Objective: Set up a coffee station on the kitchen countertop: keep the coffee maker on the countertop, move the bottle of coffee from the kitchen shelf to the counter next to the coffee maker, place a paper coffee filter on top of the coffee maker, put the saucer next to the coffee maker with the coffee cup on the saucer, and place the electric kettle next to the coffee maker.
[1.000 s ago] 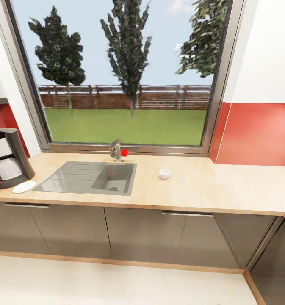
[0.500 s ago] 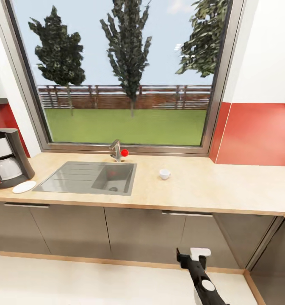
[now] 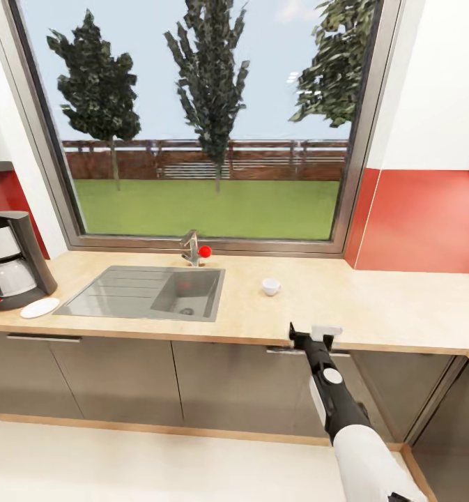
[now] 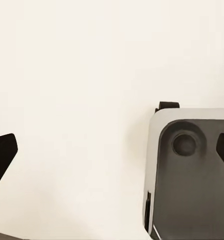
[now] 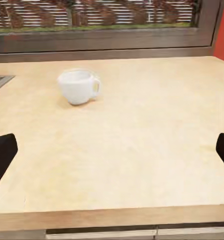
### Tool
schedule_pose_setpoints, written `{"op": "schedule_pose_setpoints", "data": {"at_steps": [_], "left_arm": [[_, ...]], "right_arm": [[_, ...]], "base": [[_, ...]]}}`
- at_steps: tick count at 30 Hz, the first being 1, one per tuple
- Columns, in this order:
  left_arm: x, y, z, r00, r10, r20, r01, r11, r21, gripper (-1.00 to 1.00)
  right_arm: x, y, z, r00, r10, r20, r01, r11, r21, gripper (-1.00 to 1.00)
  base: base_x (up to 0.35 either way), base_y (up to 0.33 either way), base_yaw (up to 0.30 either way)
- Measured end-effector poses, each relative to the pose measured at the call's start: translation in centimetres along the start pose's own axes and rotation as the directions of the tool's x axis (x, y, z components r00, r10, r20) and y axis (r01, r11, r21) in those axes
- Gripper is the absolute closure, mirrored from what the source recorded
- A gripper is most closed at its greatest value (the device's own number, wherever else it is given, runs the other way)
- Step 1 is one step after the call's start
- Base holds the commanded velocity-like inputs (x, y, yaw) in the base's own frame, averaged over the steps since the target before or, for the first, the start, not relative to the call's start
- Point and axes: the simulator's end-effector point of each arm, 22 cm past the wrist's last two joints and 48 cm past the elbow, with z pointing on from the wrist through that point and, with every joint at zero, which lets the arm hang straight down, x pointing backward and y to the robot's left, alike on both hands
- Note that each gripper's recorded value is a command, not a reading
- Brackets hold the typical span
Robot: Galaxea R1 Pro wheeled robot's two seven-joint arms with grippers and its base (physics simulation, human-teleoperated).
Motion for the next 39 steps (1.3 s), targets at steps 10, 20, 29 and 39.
{"op": "schedule_pose_setpoints", "data": {"at_steps": [10,20,29,39], "left_arm": [[0.0,-0.2,0.0,1.0,0.006,0.005,-0.006,1.0,0.005,-1.0],[0.5,0.3,-0.1,1.0,0.002,-0.012,-0.002,1.0,-0.003,-1.0],[1.0,0.4,-0.1,1.0,0.002,-0.023,-0.002,1.0,-0.005,-1.0],[1.2,0.5,-0.1,1.0,0.0,-0.027,0.0,1.0,-0.008,-1.0]], "right_arm": [[-9.4,0.6,4.3,0.998,0.017,0.067,-0.017,1.0,-0.001,-1.0],[-12.0,1.2,6.4,0.998,0.032,-0.058,-0.033,0.999,-0.005,-1.0],[-10.6,1.5,6.4,0.982,-0.033,-0.187,0.038,0.999,0.025,-1.0],[-6.3,3.3,5.9,0.959,-0.062,-0.275,0.059,0.998,-0.019,-1.0]], "base": [[0.004,0.0,0.0],[0.218,0.0,0.0],[0.331,0.0,0.0],[0.245,0.0,0.0]]}}
